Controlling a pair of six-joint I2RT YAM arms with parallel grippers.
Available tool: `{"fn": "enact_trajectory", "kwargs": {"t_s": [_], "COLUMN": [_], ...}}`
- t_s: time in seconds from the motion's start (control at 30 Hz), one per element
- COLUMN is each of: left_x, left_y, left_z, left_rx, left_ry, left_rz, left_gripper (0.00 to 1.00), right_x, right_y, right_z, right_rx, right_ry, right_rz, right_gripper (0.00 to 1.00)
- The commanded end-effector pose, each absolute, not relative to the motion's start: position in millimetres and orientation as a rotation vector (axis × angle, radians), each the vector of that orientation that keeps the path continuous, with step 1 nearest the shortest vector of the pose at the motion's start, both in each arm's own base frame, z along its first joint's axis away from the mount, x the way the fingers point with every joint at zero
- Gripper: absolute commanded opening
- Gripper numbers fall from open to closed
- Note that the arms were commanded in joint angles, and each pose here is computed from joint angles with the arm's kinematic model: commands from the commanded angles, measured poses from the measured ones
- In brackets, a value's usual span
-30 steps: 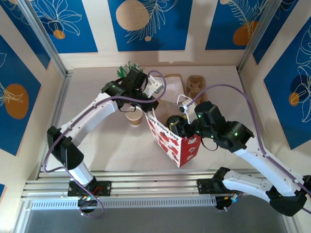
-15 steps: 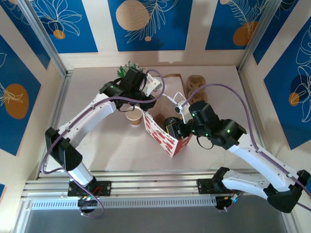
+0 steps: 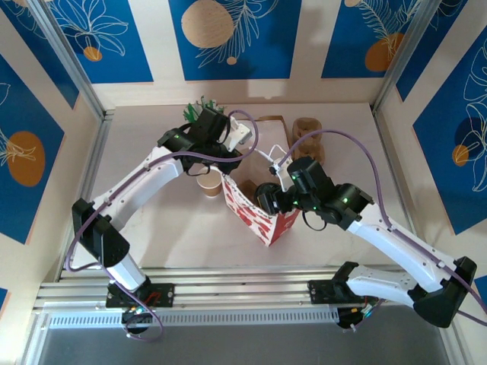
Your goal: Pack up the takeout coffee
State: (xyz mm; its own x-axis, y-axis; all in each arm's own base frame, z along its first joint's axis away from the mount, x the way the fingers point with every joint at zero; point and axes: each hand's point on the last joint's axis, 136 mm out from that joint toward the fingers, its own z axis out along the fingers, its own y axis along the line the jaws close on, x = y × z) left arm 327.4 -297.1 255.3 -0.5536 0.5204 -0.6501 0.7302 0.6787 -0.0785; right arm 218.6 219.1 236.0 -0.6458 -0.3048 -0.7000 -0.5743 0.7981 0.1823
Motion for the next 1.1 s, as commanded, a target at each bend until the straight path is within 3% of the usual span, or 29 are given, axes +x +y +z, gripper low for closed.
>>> {"fn": "enact_trajectory", "kwargs": {"t_s": [0.0,0.13,0.23,0.37,0.93,1.07], "left_x": [331.5,331.8,331.3,331.9,326.4,329.8], "left_y": [-290.7,-289.6,-289.7,-290.7,-303.7,-303.6], "left_z": [249.3,258.7,267.7,278.8,267.1,263.6], "left_rx": [0.955,0.944,0.940,0.934,1.041,1.038], "left_ry": [2.310,2.292,2.275,2.260,2.308,2.319], "left_rz": [-0.415,-0.415,-0.419,-0.429,-0.491,-0.471], "left_gripper": [0.03,0.14,0.41,0.60,0.55,0.46], "right_x": [218.4,220.6,220.0,219.5,215.3,215.3], "right_y": [213.8,212.0,214.3,217.9,225.9,228.2], "right_z": [216.7,210.1,210.9,216.1,223.7,225.1], "right_rx": [-0.645,-0.643,-0.654,-0.668,-0.729,-0.737], "right_ry": [2.367,2.400,2.404,2.397,2.398,2.399], "right_rz": [0.490,0.479,0.489,0.505,0.496,0.498], "right_gripper": [0.40,0.40,0.40,0.40,0.40,0.40]}}
